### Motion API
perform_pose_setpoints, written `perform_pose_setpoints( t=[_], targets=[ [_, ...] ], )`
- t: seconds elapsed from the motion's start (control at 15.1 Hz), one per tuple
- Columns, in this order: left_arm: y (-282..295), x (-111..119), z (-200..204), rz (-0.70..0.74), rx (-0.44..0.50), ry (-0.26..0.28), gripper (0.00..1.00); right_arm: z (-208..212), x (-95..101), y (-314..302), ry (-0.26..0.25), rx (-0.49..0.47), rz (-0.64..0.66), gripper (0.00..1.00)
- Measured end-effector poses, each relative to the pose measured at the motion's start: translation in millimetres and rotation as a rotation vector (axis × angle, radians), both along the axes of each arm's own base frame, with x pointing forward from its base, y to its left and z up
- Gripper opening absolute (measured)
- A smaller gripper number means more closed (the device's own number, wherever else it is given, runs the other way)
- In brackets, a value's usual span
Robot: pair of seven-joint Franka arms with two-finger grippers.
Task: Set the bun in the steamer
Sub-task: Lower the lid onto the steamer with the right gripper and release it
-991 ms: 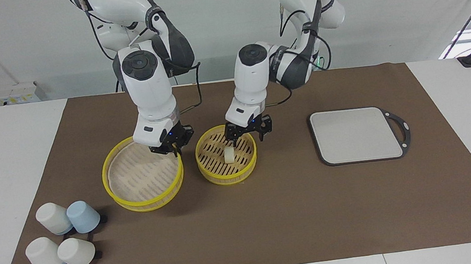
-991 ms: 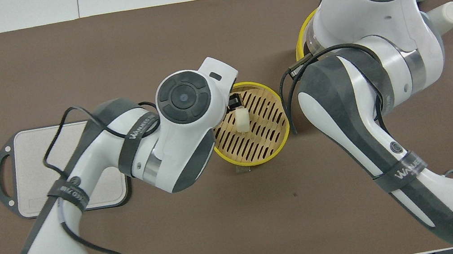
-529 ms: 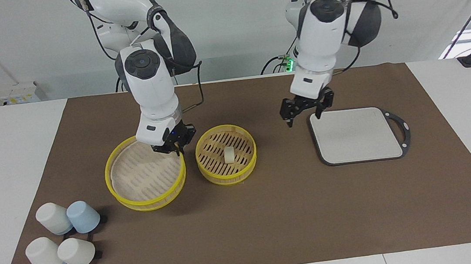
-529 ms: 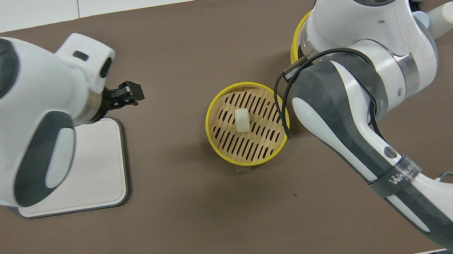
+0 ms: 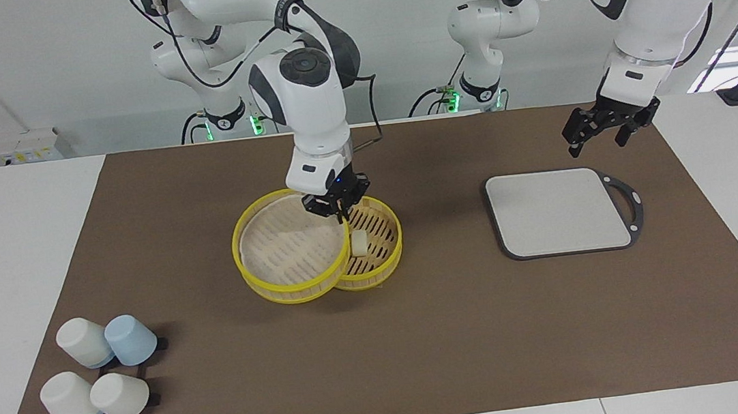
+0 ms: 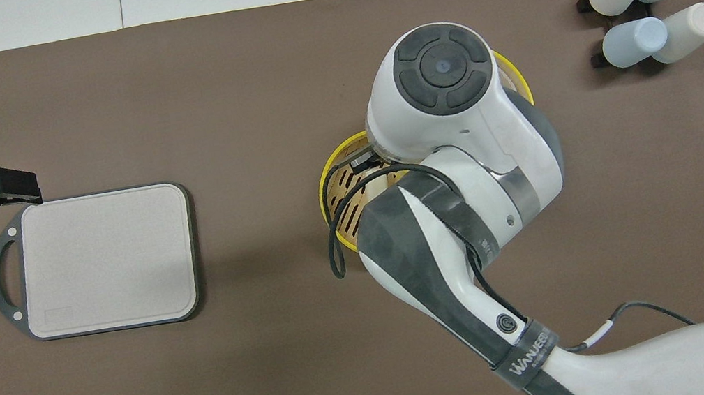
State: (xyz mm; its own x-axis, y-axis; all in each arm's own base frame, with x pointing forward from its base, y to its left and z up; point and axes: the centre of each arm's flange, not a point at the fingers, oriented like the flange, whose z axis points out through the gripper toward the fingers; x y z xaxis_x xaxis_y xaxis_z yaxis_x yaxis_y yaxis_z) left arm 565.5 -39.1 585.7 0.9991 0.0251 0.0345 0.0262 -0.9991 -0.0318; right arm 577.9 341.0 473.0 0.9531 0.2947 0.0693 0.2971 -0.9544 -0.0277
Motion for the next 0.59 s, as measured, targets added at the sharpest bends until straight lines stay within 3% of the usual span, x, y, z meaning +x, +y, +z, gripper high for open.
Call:
perform_pose_setpoints(
  t=[0.4, 0.59],
  targets=[
    [-7.5, -10.7, -10.1, -0.017, -0.017, 0.033, 1.0, -26.0, -17.0, 55.1, -0.025, 0.045, -0.05, 0.09],
    [1.7, -19.4, 0.0, -0.041, -0.033, 0.04, 1.0, -41.9, -17.6, 66.6, -0.01, 0.074, -0.062, 0.09]
  ],
)
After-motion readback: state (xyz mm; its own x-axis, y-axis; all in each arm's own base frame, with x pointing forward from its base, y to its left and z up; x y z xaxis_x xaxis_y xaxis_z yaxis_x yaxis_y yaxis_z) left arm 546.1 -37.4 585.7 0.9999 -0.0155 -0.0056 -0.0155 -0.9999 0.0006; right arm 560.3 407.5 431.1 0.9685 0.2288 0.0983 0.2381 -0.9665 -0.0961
